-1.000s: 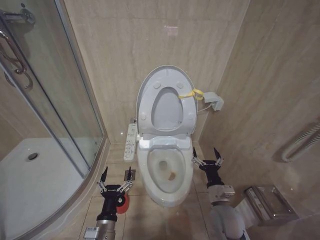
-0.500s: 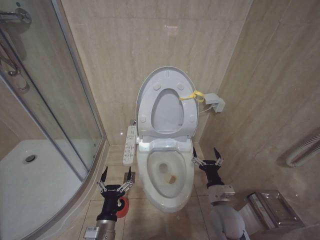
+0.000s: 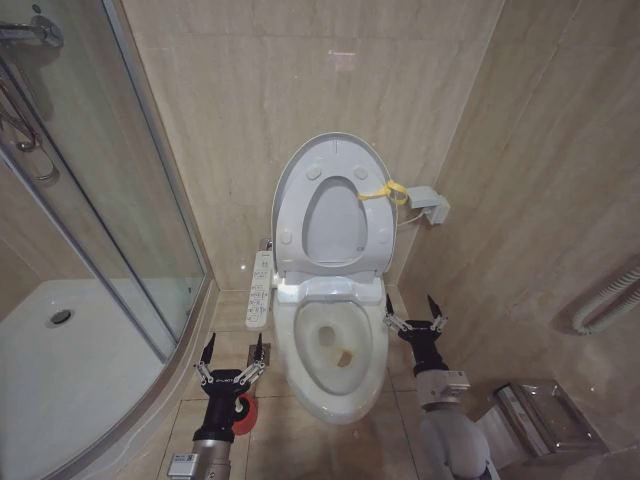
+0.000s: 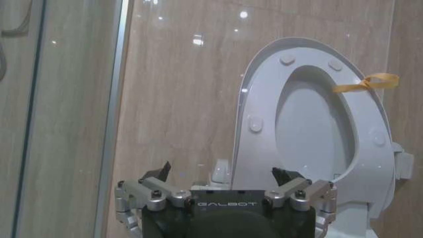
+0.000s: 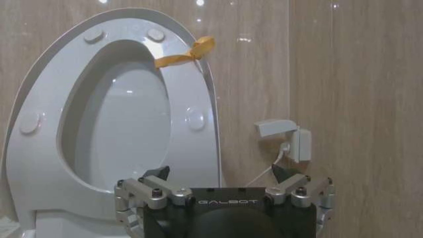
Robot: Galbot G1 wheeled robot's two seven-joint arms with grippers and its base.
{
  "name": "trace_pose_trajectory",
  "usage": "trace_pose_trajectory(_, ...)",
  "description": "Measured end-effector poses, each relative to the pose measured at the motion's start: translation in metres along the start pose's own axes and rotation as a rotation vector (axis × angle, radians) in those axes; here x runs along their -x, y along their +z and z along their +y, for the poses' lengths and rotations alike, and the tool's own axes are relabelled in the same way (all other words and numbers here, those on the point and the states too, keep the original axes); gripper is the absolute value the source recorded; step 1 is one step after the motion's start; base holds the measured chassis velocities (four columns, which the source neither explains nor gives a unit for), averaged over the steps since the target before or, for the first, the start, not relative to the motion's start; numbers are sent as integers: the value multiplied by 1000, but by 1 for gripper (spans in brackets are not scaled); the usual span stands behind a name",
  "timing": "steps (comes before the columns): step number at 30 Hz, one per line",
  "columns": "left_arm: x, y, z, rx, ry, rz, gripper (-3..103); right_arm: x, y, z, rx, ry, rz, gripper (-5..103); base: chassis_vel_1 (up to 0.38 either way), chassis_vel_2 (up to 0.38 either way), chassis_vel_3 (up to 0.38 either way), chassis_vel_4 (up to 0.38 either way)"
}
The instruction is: Open the toilet lid, clean the toilet bowl with a toilet brush, close the toilet lid, and flush.
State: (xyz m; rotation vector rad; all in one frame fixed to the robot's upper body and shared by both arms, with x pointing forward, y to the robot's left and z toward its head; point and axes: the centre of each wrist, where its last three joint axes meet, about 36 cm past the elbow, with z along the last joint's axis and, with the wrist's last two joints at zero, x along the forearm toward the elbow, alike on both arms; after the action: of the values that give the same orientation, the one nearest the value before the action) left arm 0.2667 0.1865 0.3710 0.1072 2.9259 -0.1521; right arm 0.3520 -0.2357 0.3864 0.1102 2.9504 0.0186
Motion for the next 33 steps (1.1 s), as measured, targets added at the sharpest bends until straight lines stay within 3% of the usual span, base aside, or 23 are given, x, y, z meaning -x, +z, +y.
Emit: trace_pose_trajectory(33,0,0,0,0,0,0,100,0,0,0,0,0,0,100,0,0,0,0)
